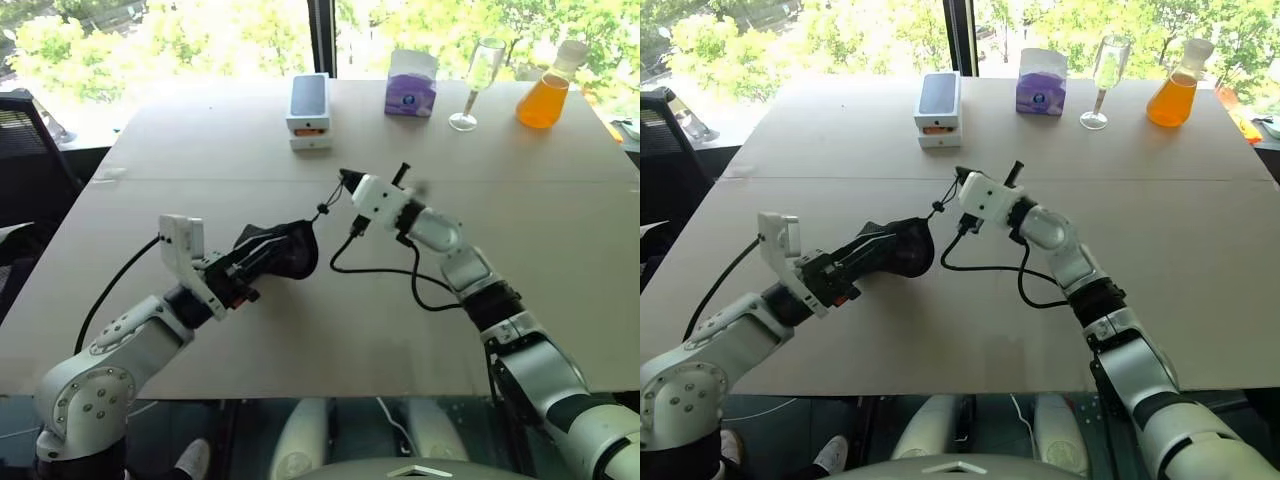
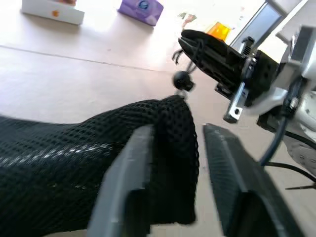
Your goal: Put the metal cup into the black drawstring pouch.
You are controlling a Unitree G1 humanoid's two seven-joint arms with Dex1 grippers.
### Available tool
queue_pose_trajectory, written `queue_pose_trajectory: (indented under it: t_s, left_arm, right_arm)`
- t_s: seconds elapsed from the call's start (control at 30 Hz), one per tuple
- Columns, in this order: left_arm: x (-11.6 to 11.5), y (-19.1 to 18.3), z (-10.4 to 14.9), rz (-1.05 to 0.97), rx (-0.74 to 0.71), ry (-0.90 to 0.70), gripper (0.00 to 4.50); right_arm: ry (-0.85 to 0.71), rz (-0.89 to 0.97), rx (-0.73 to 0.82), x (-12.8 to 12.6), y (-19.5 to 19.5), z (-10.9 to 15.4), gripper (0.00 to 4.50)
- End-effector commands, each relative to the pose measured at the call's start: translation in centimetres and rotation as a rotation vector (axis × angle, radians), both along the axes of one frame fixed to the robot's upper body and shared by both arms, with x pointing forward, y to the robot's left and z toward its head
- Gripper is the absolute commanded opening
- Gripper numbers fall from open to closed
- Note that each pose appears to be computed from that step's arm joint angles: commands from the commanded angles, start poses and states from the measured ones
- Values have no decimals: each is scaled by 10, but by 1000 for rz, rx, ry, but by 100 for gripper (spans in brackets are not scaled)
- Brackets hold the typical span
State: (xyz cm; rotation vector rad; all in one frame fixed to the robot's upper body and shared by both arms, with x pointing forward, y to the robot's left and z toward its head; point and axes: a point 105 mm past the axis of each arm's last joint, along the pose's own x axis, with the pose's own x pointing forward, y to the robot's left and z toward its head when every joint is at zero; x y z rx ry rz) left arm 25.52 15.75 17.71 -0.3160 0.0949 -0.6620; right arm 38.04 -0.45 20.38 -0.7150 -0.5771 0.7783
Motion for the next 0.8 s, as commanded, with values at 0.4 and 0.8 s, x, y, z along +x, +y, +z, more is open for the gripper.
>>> queue_pose_trajectory:
  t_s: [0.4, 0.8]
  left_arm:
    - [27, -35, 87, -14, 123, -375, 445]
    - [58, -67, 79, -64, 100, -361, 445]
  right_arm:
    - [-247, 84, -82, -20, -4, 90, 0]
    - [-268, 82, -146, -19, -4, 92, 0]
